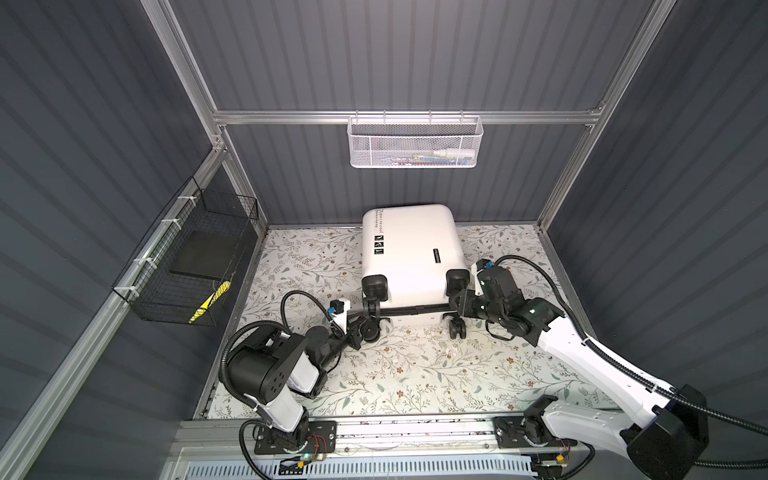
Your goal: Pack the luggage
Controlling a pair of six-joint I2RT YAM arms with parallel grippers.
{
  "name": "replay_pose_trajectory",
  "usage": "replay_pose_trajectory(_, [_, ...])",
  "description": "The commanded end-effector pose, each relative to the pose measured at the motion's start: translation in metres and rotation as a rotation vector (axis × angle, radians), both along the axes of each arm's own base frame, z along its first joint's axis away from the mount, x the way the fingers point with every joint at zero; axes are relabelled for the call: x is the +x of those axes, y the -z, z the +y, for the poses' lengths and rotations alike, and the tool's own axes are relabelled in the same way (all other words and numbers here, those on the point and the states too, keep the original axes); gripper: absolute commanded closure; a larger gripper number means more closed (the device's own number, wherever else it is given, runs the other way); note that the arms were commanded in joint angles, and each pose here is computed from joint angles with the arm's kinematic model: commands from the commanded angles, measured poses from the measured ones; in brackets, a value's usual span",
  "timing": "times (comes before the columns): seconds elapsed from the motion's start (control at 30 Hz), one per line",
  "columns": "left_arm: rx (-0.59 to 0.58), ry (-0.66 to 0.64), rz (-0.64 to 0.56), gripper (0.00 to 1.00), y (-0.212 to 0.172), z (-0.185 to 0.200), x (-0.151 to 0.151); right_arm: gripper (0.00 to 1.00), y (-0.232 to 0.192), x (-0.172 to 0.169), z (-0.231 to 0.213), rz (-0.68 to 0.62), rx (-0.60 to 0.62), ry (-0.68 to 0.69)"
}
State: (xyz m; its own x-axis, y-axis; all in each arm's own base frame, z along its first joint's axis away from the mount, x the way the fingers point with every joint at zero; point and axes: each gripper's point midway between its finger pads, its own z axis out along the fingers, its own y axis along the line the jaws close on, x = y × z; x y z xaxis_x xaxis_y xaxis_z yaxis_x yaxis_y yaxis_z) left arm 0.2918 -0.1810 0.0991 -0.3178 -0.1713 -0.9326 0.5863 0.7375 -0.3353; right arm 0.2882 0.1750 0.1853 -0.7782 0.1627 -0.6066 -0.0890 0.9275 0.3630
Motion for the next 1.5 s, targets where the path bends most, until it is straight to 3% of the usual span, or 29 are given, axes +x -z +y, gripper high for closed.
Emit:
replay_pose_trajectory(0.0, [-0.015,-0.024,-0.054,0.75,-0.014,0.001,0.013,0.9,0.025,-0.019,-0.002,0.099,-0.04,-0.043])
replay_pose_trajectory(0.27, [-0.032,-0.019,-0.061,0.85,-0.02,0.0,0.011,0.91,0.026,-0.02,-0.003,0.099,-0.04,-0.042])
replay_pose_trajectory(0.73, [-0.035,-0.024,-0.054,0.94,-0.019,0.003,0.008,0.92,0.025,-0.02,-0.002,0.101,-0.04,-0.043])
replay_pose_trajectory(0.8, [-0.033,-0.029,-0.051,0.87,-0.018,0.003,0.008,0.92,0.026,-0.02,-0.002,0.104,-0.04,-0.045])
replay_pose_trajectory(0.87, [-0.031,-0.04,-0.046,0.7,-0.017,0.005,0.008,0.92,0.026,-0.02,-0.002,0.102,-0.04,-0.045])
replay_pose_trajectory(1.0, [-0.017,-0.054,-0.04,0.5,-0.014,0.007,0.01,0.92,0.025,-0.019,-0.002,0.099,-0.041,-0.045])
replay_pose_trajectory(1.17, [-0.01,-0.049,-0.06,0.46,-0.017,0.005,0.013,0.92,0.024,-0.019,-0.002,0.098,-0.042,-0.045])
replay_pose_trajectory(1.47, [0.013,-0.023,-0.088,0.48,-0.016,0.001,0.019,0.92,0.024,-0.019,-0.002,0.1,-0.04,-0.047])
